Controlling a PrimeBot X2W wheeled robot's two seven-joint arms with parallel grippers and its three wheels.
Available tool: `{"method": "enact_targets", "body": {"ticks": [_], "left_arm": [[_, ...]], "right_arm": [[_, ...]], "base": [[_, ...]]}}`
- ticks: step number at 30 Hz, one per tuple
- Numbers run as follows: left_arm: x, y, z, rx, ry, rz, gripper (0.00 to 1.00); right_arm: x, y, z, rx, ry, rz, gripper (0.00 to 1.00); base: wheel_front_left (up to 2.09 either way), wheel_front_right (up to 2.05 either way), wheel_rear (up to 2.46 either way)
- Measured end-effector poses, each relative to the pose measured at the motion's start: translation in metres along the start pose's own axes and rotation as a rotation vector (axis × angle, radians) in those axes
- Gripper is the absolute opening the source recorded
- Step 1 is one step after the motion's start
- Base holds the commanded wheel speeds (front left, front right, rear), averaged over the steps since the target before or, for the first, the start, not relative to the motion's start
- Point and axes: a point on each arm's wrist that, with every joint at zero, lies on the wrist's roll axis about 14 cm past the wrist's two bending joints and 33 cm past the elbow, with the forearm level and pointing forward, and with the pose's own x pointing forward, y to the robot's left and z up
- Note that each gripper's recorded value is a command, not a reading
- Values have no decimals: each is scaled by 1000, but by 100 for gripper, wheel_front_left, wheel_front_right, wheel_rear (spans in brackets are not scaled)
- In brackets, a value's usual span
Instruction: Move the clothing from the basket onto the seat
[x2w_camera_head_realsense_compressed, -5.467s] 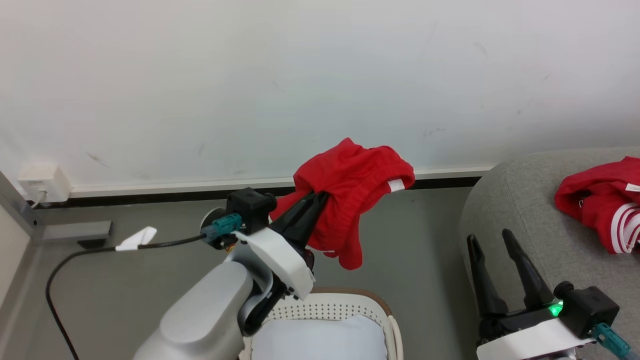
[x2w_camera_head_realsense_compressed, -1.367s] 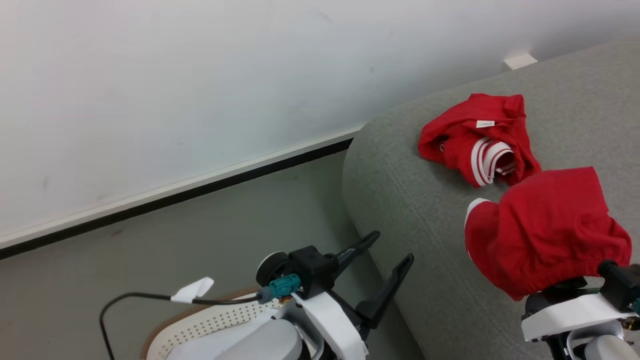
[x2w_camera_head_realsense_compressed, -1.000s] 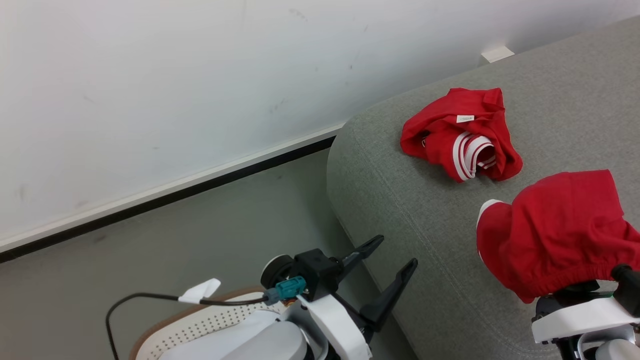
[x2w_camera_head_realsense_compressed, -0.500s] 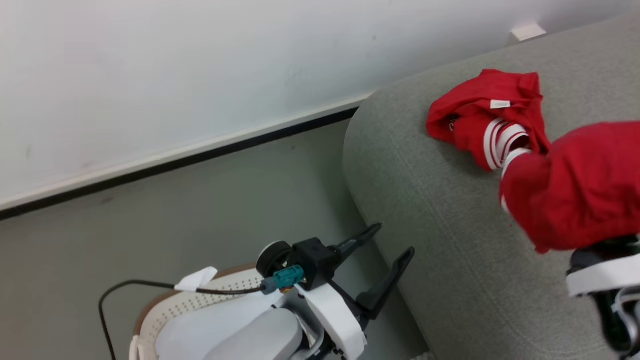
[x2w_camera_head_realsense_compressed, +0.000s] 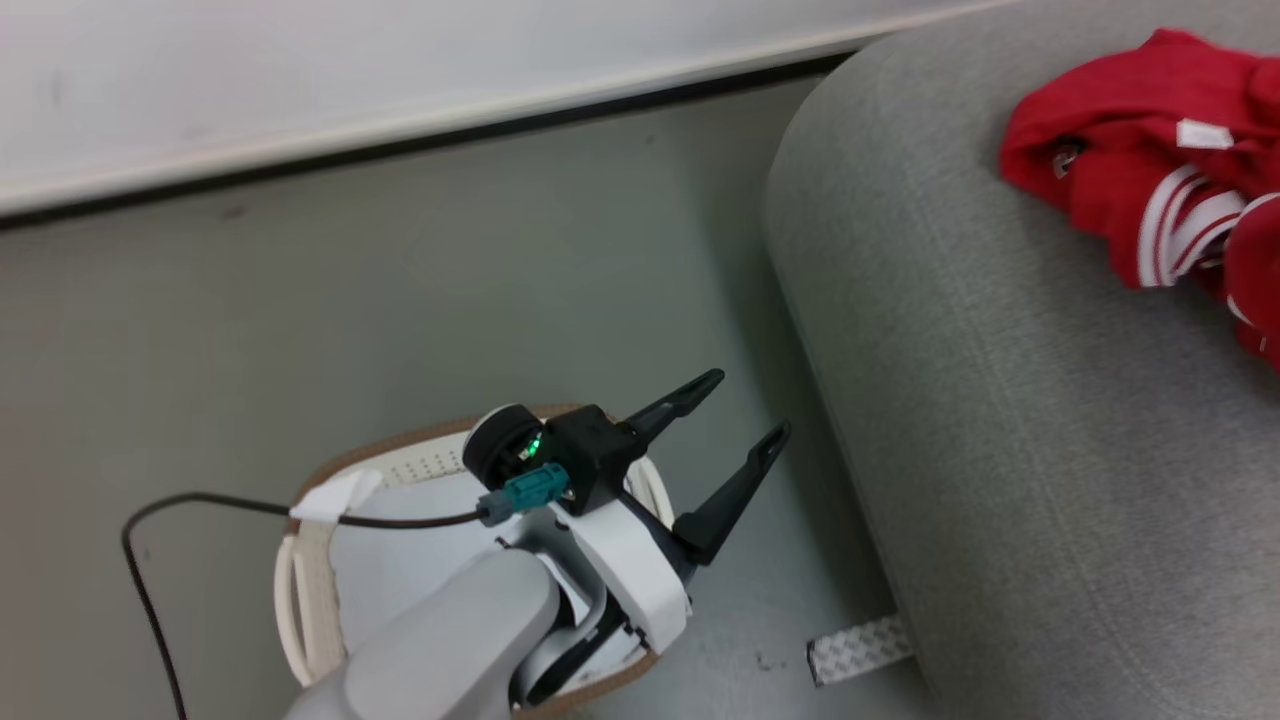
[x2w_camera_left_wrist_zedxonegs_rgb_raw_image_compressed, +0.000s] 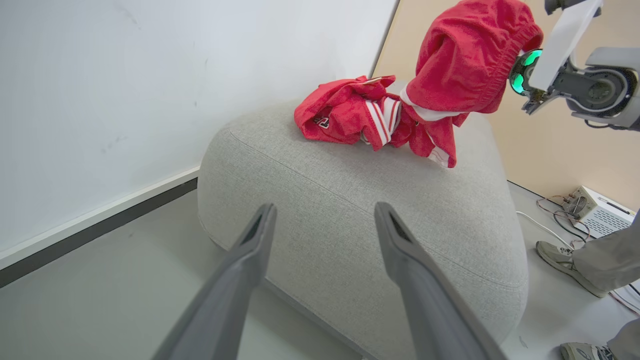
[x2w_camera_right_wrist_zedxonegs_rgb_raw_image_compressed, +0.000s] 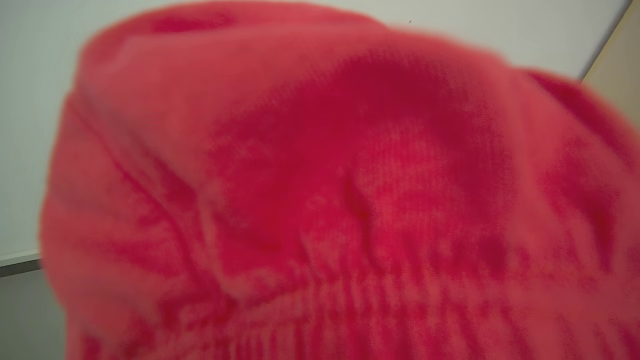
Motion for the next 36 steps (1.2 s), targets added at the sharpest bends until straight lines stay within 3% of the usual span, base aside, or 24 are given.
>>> {"method": "enact_targets", "body": {"ticks": [7, 13, 18, 21, 22, 24, 33, 36], "left_arm": [[-7, 39, -26, -43, 26, 64, 100], [-17, 62, -42, -67, 38, 119, 100], [-20, 69, -42, -65, 37, 140, 100], [-20, 69, -37, -57, 31, 145, 100], [-21, 68, -35, -54, 27, 147, 100], [-22, 66, -32, -49, 26, 152, 100], [-36, 38, -4, -23, 8, 182, 100], [-42, 31, 13, -3, -18, 208, 100]], "right_arm": [[43, -14, -48, -68, 241, -58, 0], [53, -31, -96, -87, 464, -133, 0], [55, -32, -108, -86, 522, -148, 2], [52, -30, -106, -87, 523, -143, 28], [50, -29, -105, -85, 521, -139, 43], [47, -26, -101, -78, 508, -132, 100], [-8, -30, -94, -47, 550, -104, 100], [-24, -34, -75, -60, 508, -79, 100]], "base": [[0, 0, 0], [0, 0, 0], [0, 0, 0], [0, 0, 0], [0, 0, 0], [0, 0, 0], [0, 0, 0], [0, 0, 0]]}}
